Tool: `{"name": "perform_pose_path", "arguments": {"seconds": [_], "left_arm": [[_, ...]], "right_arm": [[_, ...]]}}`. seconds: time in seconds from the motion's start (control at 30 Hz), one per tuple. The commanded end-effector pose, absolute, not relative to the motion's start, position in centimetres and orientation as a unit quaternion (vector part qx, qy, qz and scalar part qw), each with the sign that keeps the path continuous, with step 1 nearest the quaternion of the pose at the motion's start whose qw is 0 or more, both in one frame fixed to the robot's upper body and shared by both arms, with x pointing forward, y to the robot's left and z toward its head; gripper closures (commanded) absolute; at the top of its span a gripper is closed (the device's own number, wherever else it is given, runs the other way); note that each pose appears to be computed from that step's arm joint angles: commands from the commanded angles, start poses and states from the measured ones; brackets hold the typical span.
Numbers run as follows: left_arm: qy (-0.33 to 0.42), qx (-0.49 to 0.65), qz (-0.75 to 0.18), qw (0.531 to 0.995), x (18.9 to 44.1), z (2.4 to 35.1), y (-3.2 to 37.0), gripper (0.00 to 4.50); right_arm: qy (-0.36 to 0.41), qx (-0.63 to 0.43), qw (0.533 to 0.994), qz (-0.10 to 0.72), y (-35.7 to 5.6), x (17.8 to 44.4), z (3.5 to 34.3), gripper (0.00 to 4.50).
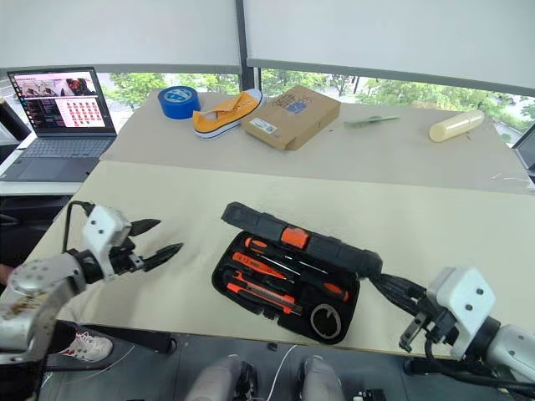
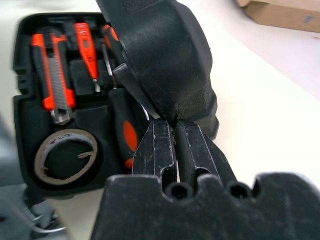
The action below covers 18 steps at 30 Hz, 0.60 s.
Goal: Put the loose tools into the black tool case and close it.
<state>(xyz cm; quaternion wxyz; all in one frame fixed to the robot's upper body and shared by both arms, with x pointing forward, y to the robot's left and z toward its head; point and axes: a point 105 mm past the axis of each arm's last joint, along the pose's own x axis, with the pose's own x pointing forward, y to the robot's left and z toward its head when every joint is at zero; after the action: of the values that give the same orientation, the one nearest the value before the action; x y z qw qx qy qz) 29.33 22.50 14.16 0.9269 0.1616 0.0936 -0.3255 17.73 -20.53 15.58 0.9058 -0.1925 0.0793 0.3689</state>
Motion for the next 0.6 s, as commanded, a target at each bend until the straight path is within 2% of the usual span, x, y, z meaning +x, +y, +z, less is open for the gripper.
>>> {"name": "perform_pose_path", "arguments": {"seconds": [0.03, 0.13, 0.2, 0.3, 0.5, 0.6], "left_arm": [[0.082, 0.187, -0.348, 0.915, 30.3, 14.8, 22.5, 0.43], [0.068, 0.193, -0.340, 0.918, 31.8, 15.8, 23.0, 0.43], [0.054, 0.193, -0.334, 0.921, 32.8, 16.7, 23.1, 0.43], [0.037, 0.177, -0.324, 0.929, 34.2, 17.9, 22.9, 0.43], [0.031, 0.177, -0.345, 0.921, 34.6, 18.0, 21.8, 0.43], [0.029, 0.185, -0.366, 0.912, 34.7, 17.9, 20.7, 0.43]], "right_arm": [[0.145, -0.211, 0.844, 0.472, -18.2, 14.7, 12.9, 4.50], [0.180, -0.236, 0.823, 0.484, -19.1, 13.5, 11.6, 4.50], [0.167, -0.212, 0.845, 0.462, -19.7, 14.0, 12.3, 4.50], [0.157, -0.214, 0.847, 0.460, -19.9, 14.3, 13.1, 4.50], [0.197, -0.238, 0.813, 0.493, -20.4, 12.4, 12.1, 4.50], [0.193, -0.248, 0.802, 0.508, -20.3, 12.2, 12.2, 4.50]]}}
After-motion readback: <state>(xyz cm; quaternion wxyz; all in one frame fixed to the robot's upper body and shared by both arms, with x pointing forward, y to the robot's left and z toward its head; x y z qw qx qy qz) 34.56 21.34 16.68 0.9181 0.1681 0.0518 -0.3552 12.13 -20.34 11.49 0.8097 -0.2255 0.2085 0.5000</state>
